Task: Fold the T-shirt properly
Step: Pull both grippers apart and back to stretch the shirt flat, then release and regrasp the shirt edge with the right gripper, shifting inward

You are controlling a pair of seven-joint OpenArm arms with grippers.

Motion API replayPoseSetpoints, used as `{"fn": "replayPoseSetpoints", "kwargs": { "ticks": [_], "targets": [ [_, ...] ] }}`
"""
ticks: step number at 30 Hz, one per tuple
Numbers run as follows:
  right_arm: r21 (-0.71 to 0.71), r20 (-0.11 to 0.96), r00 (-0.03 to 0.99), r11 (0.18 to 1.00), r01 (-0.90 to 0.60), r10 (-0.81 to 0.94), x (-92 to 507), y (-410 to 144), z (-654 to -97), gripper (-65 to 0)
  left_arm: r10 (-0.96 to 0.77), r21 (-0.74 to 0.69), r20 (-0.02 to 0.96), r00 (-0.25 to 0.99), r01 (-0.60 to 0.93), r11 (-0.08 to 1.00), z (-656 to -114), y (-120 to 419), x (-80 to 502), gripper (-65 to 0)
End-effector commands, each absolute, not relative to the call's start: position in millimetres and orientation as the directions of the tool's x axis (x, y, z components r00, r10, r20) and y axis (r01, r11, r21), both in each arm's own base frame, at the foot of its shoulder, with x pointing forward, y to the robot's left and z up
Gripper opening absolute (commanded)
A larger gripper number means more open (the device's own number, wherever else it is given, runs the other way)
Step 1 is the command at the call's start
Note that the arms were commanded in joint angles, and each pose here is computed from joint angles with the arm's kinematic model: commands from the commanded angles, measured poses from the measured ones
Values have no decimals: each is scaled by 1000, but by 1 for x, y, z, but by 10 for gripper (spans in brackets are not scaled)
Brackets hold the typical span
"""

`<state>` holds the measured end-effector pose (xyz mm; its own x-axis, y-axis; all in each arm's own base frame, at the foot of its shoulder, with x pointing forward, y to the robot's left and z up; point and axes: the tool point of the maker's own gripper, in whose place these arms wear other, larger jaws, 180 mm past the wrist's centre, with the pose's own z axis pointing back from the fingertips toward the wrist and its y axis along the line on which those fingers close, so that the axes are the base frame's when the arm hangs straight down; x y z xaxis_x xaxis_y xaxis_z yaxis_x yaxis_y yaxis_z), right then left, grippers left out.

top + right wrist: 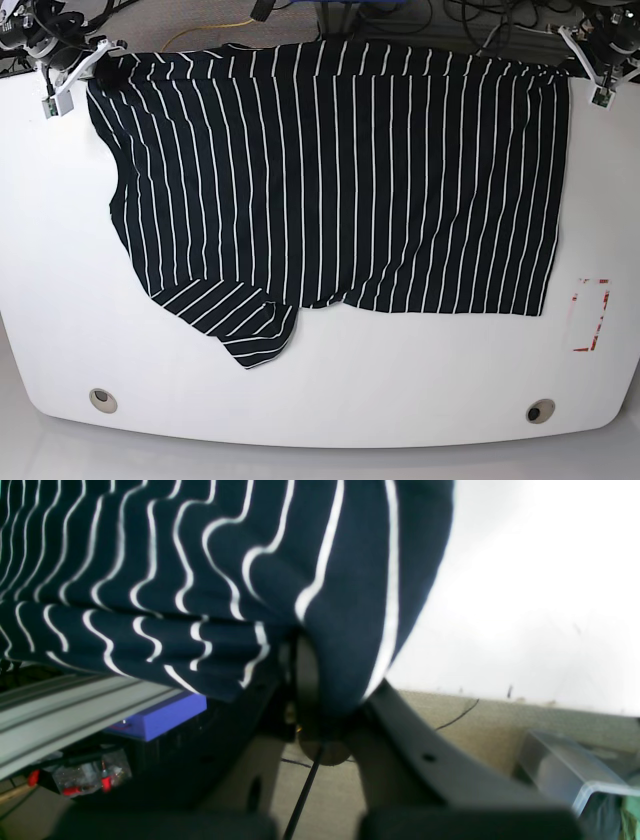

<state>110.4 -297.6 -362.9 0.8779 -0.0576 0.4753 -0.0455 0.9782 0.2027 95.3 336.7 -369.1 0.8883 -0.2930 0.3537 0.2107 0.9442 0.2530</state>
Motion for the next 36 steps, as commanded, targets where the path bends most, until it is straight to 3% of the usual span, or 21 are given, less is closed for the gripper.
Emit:
{"fn": "replayPoseSetpoints", "kwargs": {
  "ticks": [1, 5, 17, 24, 36],
  "targets": [
    [162, 493, 869, 985, -52, -35, 114, -307, -354, -650, -318, 292, 335, 887, 223, 930, -363, 343, 97, -650],
    [179, 509, 859, 983, -44, -54, 117, -302, -355, -650, -323, 290, 355, 877, 225, 930, -362, 340, 105, -650],
    [209, 628, 774, 976, -66, -82, 171, -290, -342, -650, -335, 335, 549, 766, 166, 927, -329, 336, 192, -650],
    [267, 653, 749, 959, -89, -112, 206, -281, -347, -650, -406, 381, 569, 715, 208, 901, -320, 321, 236, -650],
    [239, 620, 770, 971, 1, -153, 246, -305, -370, -650, -339, 315, 570, 748, 182, 932, -343, 338, 280, -650]
  ]
}}
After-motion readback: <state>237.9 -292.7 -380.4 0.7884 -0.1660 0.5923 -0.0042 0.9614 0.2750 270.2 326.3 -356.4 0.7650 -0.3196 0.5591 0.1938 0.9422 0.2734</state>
